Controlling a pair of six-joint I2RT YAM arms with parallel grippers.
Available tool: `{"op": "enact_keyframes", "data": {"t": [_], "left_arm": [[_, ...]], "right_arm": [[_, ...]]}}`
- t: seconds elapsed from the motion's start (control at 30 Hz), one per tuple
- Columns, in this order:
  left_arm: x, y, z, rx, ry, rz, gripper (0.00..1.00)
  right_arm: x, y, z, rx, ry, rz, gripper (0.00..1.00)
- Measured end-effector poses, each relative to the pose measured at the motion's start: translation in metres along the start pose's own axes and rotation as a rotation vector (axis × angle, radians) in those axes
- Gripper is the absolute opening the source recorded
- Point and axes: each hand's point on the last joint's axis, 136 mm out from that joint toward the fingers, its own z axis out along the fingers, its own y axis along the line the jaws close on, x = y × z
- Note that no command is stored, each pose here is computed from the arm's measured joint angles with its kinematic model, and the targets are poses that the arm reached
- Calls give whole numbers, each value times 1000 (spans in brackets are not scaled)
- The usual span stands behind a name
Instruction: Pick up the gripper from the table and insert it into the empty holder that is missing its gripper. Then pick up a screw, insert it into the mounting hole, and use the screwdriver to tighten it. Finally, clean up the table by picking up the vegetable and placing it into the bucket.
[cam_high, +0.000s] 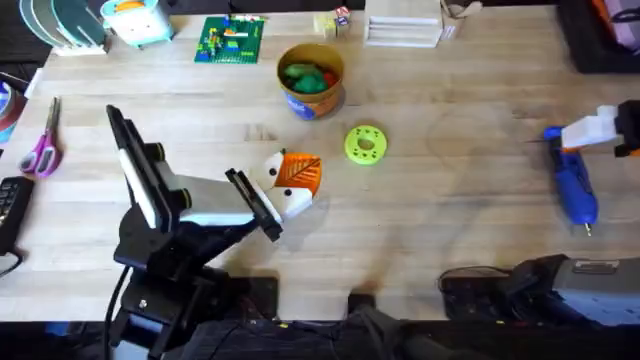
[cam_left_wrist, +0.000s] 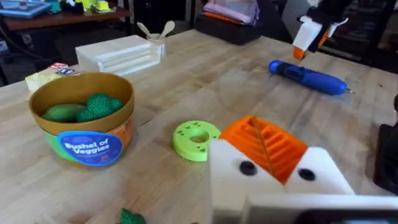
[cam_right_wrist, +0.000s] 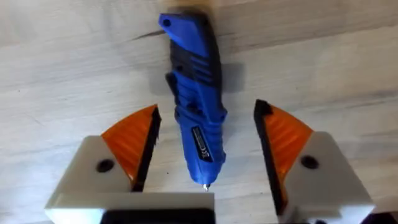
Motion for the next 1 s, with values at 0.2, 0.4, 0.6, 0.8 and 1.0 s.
{"op": "enact_keyframes", "data": {"t": [0.2,0.4,0.6,0.8,1.0], "left_arm": [[0,0,0,0,0,0,17],[0,0,0,0,0,0,17],[0,0,0,0,0,0,17],[0,0,0,0,0,0,17],[0,0,0,0,0,0,17]], "right_arm": [[-4,2,21,-42,27,-98,898],[-1,3,40,-73,69,-122,899],[2,9,59,-121,111,-129,898],[0,9,62,-117,107,-135,898],[-4,8,63,-109,94,-137,898]]}}
